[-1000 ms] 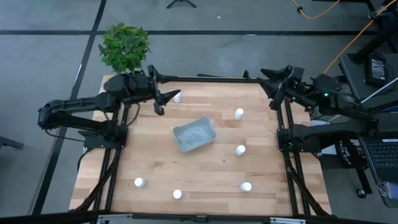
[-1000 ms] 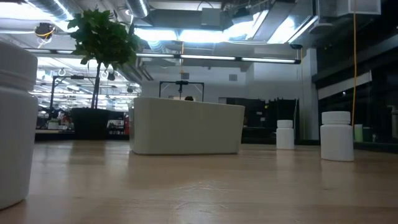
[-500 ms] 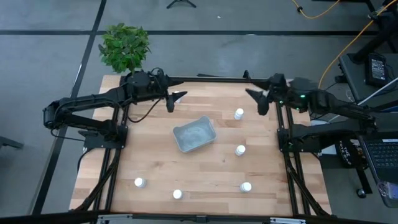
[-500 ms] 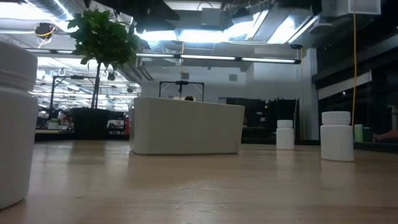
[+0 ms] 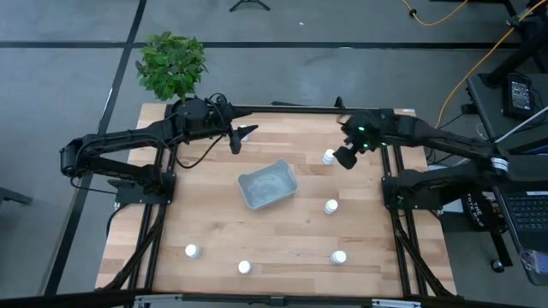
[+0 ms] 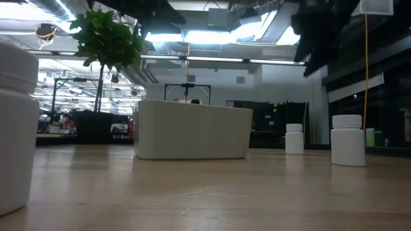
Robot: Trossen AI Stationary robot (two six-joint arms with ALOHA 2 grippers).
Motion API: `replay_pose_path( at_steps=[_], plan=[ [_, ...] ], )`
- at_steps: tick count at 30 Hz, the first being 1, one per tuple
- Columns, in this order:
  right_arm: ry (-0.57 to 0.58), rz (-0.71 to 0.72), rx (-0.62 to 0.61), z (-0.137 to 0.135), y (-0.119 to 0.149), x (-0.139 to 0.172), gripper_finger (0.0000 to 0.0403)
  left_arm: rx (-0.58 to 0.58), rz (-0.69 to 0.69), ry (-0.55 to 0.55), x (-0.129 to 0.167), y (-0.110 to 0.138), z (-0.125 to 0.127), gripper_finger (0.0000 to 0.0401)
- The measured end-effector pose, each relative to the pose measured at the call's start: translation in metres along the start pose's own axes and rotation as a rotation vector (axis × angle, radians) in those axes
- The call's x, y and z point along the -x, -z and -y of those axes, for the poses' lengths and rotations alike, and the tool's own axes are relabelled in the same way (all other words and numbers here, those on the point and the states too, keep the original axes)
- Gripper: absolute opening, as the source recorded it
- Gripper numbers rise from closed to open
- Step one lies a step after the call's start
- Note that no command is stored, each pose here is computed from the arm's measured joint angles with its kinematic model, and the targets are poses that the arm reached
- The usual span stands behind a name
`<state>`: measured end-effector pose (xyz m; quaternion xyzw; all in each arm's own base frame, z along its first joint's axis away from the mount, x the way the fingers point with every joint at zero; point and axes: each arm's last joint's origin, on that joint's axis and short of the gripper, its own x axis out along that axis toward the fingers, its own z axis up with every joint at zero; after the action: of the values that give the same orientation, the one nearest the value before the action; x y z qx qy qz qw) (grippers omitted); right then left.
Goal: Pick and place pill bottles into a basket
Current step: Put the white pill bottle into the white bin
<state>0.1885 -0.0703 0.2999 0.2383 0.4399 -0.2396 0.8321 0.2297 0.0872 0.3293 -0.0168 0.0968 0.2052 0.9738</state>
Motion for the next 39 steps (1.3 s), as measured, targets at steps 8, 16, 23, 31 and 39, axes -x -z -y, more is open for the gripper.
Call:
replay_pose_path(
  at_steps=[8, 16, 23, 31, 39],
  plan=[
    [0.090, -0.277, -0.050, 0.021, -0.015, -0.072, 0.0381, 0.013, 0.000, -0.047, 0.000, 0.000, -0.003, 0.0240],
    [0.122, -0.386, -0.024, 0.033, -0.018, -0.111, 0.0380, 0.088, 0.002, -0.061, 0.000, 0.000, -0.003, 0.0240],
    [0.116, -0.366, -0.013, 0.034, -0.022, -0.126, 0.0380, 0.088, 0.002, -0.061, 0.000, 0.000, -0.003, 0.0239],
    [0.123, -0.399, -0.014, 0.035, -0.020, -0.136, 0.0359, 0.088, 0.001, -0.061, 0.000, 0.000, -0.003, 0.0240],
    [0.126, -0.404, -0.022, 0.035, -0.020, -0.138, 0.0259, 0.088, 0.001, -0.062, 0.000, 0.000, -0.003, 0.0239]
  ],
)
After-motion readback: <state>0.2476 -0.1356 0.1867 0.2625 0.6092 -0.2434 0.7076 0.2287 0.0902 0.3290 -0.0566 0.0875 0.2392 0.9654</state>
